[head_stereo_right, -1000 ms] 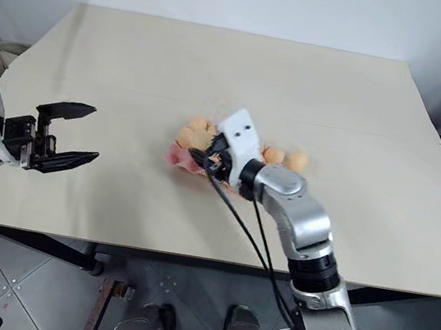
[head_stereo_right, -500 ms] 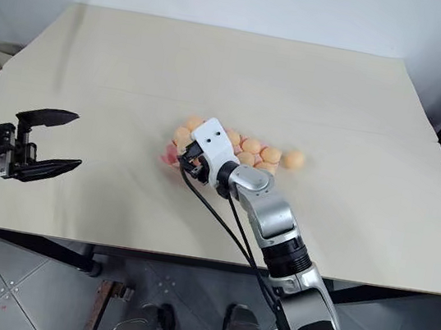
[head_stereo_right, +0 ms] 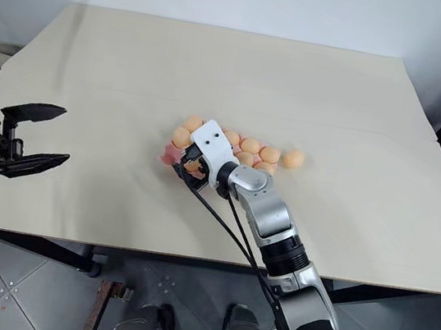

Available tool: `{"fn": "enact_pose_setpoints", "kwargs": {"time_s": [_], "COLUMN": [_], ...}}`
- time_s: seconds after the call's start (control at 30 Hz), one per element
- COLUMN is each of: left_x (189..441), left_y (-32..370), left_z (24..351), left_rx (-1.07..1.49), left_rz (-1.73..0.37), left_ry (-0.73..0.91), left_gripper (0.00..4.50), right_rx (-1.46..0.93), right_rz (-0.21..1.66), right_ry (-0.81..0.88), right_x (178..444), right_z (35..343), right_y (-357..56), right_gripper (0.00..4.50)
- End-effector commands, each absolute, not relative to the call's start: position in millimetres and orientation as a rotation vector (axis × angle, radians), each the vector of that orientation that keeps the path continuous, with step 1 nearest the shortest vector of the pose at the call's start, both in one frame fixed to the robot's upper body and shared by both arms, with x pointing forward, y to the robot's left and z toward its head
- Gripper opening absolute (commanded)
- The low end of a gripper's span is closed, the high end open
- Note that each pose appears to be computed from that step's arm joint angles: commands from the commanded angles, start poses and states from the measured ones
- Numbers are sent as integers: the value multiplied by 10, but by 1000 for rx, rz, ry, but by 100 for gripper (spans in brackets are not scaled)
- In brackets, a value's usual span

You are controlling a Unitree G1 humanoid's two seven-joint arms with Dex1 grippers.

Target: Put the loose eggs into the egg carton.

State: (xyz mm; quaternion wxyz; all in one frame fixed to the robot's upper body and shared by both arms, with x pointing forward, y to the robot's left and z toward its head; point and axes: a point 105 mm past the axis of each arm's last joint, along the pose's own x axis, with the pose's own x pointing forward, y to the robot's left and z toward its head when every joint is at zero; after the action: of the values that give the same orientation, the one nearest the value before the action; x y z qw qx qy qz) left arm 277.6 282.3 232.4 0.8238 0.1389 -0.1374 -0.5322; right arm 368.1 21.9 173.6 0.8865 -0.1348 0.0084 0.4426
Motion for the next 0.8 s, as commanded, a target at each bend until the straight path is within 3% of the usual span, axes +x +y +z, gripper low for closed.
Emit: {"fn": "enact_pose_setpoints", "kwargs": {"time_s": [0.03,0.27,0.57,0.67,0.8], "left_x": [2584,2569,2571,2597,2644], "left_y": [2766,2753,2792,2851,2891], "left_z": [2329,2362,2259,2275,2294], "left_rx": [282,220,248,262,275], "left_rz": [-1296,-1326,-1331,-1302,-1270], "left_ry": [-228,-269,-205,-211,-244], "left_gripper": [450,450,450,450,450], "right_rx": [-228,-199,-288,-265,-246], "right_rz": [946,863,456,360,375], "right_ry": [-110,-139,-40,-27,-28], "right_x": [3582,3586,3833,3780,3540], "right_z": [2119,2345,2413,2448,2391], "right_y": [135,-410,-1759,-2172,-2450], "right_gripper": [444,444,444,444,444]}}
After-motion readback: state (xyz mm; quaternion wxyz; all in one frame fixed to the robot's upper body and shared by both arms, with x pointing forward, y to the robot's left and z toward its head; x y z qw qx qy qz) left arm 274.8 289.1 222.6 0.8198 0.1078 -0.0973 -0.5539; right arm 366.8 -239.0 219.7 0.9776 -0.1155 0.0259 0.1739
